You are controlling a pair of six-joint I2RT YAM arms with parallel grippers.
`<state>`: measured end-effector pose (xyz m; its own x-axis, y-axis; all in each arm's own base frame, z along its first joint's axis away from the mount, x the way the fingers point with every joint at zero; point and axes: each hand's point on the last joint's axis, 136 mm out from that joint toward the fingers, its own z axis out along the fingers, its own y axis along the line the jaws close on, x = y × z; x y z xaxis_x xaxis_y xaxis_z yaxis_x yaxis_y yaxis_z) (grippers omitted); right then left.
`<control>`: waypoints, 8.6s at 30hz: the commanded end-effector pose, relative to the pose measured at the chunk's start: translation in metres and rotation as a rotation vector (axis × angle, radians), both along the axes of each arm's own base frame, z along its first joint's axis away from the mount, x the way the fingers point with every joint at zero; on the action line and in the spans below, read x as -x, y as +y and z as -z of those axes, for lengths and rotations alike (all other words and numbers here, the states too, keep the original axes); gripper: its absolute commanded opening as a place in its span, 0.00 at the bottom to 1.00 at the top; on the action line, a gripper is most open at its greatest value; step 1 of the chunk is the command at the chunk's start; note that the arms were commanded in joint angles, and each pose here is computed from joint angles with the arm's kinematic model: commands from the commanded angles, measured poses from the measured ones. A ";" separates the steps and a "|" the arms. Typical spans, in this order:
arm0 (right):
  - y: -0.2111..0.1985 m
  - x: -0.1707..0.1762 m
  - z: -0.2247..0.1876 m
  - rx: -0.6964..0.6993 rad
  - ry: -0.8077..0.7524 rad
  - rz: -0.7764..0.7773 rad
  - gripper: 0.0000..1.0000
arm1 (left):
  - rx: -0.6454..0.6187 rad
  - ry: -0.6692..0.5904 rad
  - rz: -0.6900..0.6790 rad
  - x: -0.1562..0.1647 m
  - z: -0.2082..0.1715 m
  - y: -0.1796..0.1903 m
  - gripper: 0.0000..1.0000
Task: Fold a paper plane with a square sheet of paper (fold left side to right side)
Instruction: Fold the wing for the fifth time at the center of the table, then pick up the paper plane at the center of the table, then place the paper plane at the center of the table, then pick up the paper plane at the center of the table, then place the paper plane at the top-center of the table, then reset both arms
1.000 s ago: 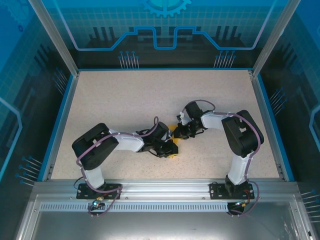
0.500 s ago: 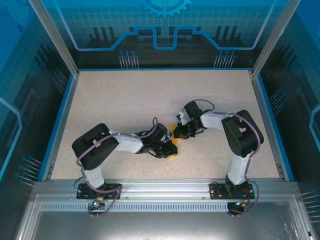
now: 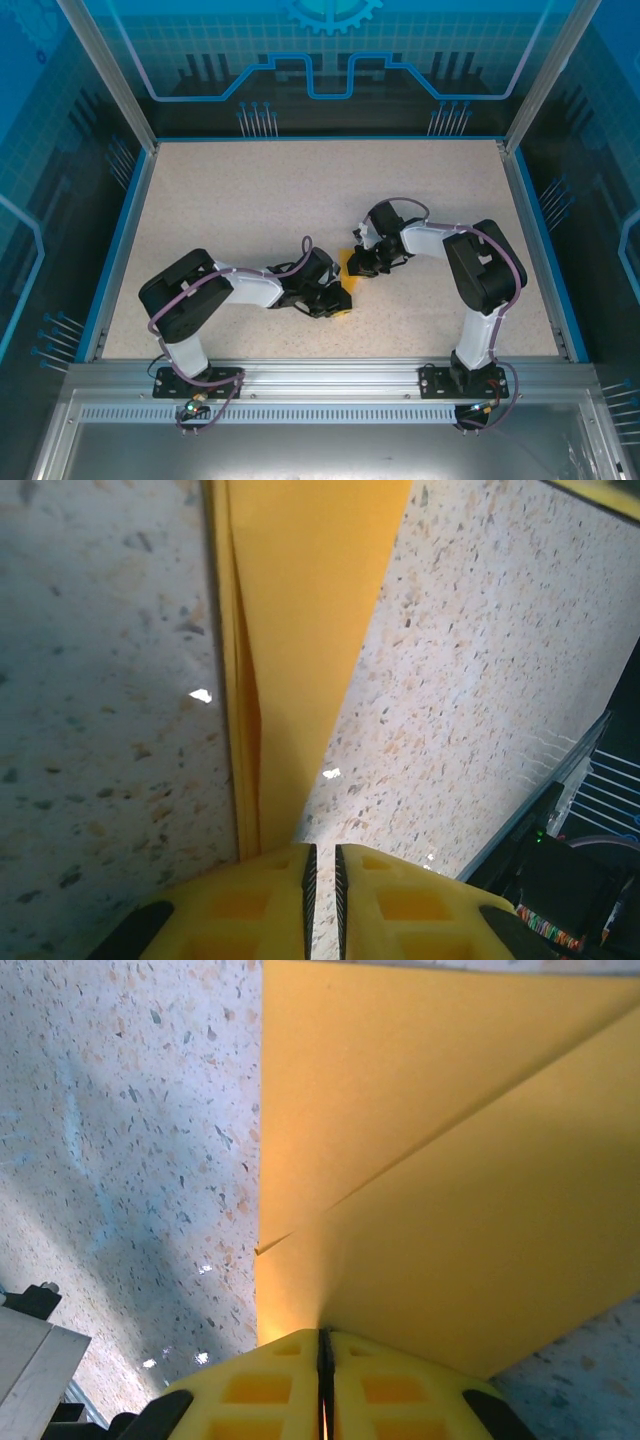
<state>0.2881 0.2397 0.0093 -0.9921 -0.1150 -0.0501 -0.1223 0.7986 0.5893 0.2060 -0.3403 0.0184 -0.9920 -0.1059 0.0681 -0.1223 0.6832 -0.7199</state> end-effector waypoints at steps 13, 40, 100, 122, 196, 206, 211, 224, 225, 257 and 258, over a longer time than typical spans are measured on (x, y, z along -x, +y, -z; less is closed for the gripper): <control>-0.030 0.013 0.038 0.186 0.063 0.004 0.10 | -0.059 0.055 -0.045 0.017 0.017 0.024 0.12; -0.027 0.013 0.036 0.182 0.068 -0.001 0.10 | 0.003 0.031 0.043 -0.019 -0.001 -0.008 0.08; 0.001 0.028 -0.039 0.303 -0.132 0.017 0.64 | -0.277 -0.411 -0.178 -0.063 -0.089 0.091 0.34; 0.043 0.030 -0.137 -0.147 -0.341 -0.116 0.00 | -0.359 -0.516 -0.306 -0.059 -0.124 0.139 0.50; -0.014 -0.065 -0.065 0.526 -0.222 0.011 0.11 | -0.398 -0.630 -0.299 -0.046 -0.154 0.168 0.99; -0.015 -0.143 -0.052 0.670 -0.209 0.035 0.11 | -0.376 -0.659 -0.255 -0.034 -0.160 0.172 0.99; -0.011 -0.148 -0.015 0.672 -0.132 0.021 0.12 | -0.376 -0.638 -0.256 -0.031 -0.156 0.173 0.99; -0.016 -0.142 0.006 0.673 -0.074 0.031 0.18 | -0.393 -0.595 -0.327 -0.035 -0.157 0.183 0.99; -0.016 -0.143 0.001 0.671 -0.084 0.034 0.19 | -0.389 -0.592 -0.333 -0.036 -0.158 0.184 0.99; -0.209 -0.055 -0.155 0.661 -0.745 0.462 0.99 | -0.752 -0.932 -0.767 -0.129 -0.158 0.367 0.99; -0.221 -0.052 -0.149 0.659 -0.761 0.514 0.99 | -0.794 -0.936 -0.730 -0.131 -0.155 0.369 0.99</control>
<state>0.3226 0.0400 0.1494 -0.7908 -0.0142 -0.6119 0.0688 0.9914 -0.1118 0.3202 0.0125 0.1459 -0.4414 -0.4377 -0.7833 -0.3371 0.8899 -0.3073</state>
